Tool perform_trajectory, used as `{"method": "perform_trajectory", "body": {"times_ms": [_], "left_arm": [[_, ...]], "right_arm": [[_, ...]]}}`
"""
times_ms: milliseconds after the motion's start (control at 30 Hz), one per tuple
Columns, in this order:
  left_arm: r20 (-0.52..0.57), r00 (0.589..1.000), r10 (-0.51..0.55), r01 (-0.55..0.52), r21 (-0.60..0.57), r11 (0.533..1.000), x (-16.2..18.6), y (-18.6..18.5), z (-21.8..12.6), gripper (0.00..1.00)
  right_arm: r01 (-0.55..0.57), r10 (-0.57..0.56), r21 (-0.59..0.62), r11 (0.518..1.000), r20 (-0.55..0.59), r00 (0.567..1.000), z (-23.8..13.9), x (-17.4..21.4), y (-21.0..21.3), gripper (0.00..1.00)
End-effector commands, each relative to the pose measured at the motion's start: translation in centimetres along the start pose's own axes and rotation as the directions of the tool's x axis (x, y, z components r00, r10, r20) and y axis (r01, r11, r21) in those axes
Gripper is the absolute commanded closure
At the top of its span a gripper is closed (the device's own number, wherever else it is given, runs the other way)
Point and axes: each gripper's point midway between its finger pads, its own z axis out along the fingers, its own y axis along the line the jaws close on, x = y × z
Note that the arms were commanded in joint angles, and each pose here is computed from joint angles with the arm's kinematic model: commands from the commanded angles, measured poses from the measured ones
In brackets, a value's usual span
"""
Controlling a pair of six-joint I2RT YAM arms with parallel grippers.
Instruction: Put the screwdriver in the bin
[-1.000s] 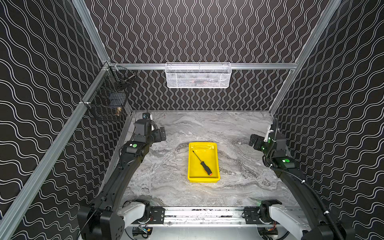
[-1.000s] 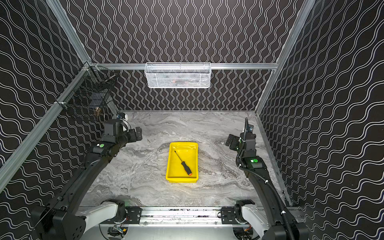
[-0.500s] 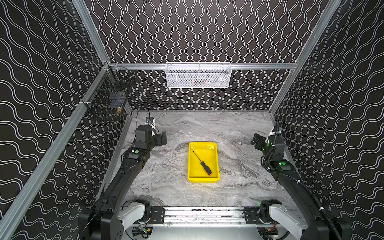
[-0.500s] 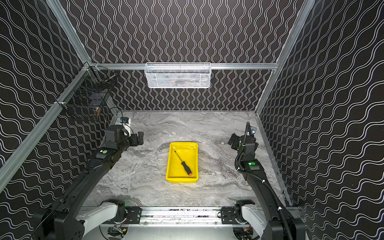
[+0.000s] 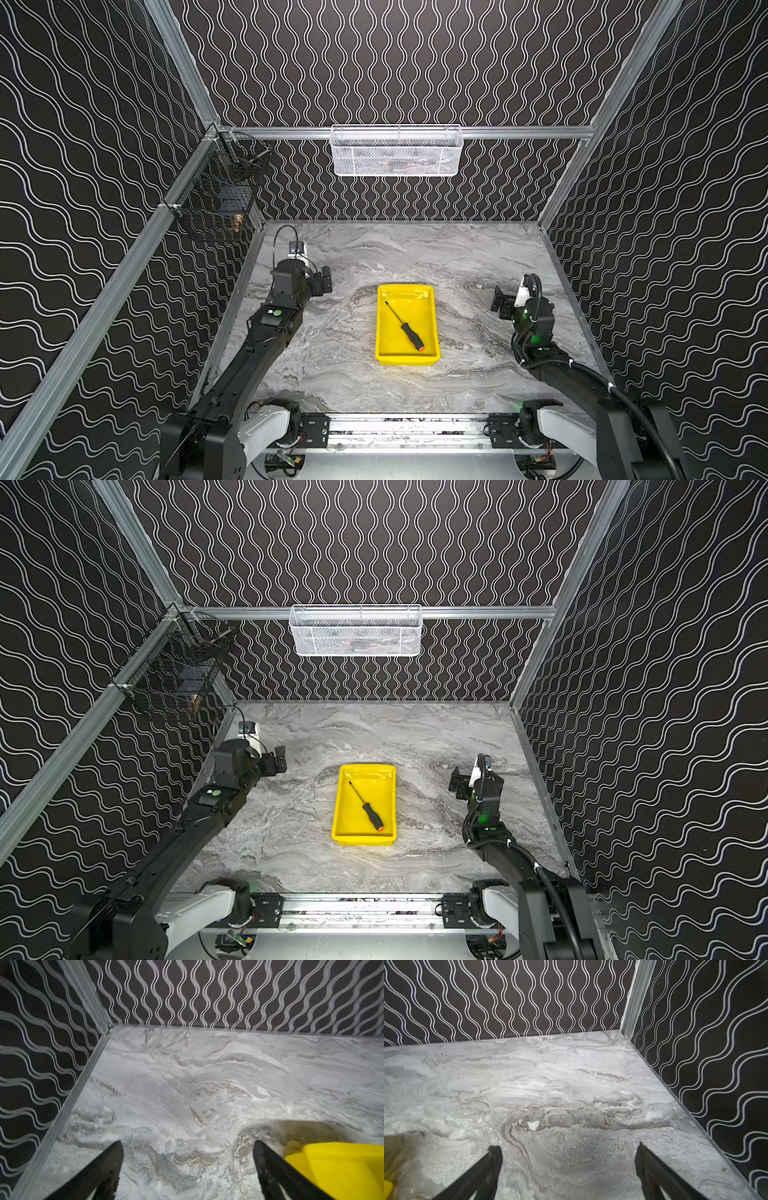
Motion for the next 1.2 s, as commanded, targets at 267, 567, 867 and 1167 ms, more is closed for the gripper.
{"method": "perform_trajectory", "body": {"times_ms": [267, 567, 867, 1167], "left_arm": [[0.256, 0.964, 0.068, -0.036, -0.128, 0.991, 0.9, 2.5, 0.4, 0.01], [0.273, 0.950, 0.153, -0.112, -0.161, 0.981, 3.5, 2.5, 3.1, 0.01], [0.207, 0.962, 0.180, -0.160, -0.110, 0.981, 7.6, 2.4, 7.0, 0.01], [0.133, 0.976, 0.174, -0.186, 0.078, 0.980, 9.0, 0.9, 9.8, 0.01]], "right_arm": [[-0.046, 0.041, 0.021, 0.999, 0.186, 0.982, 1.5, -1.6, -1.3, 0.01], [-0.028, 0.032, -0.033, 0.999, 0.120, 0.992, 3.2, 0.6, -0.6, 0.01], [-0.065, 0.069, -0.042, 0.997, 0.086, 0.994, 4.5, 0.6, -1.3, 0.01], [-0.066, 0.070, -0.043, 0.997, 0.089, 0.994, 4.5, 0.5, -1.4, 0.01]]}}
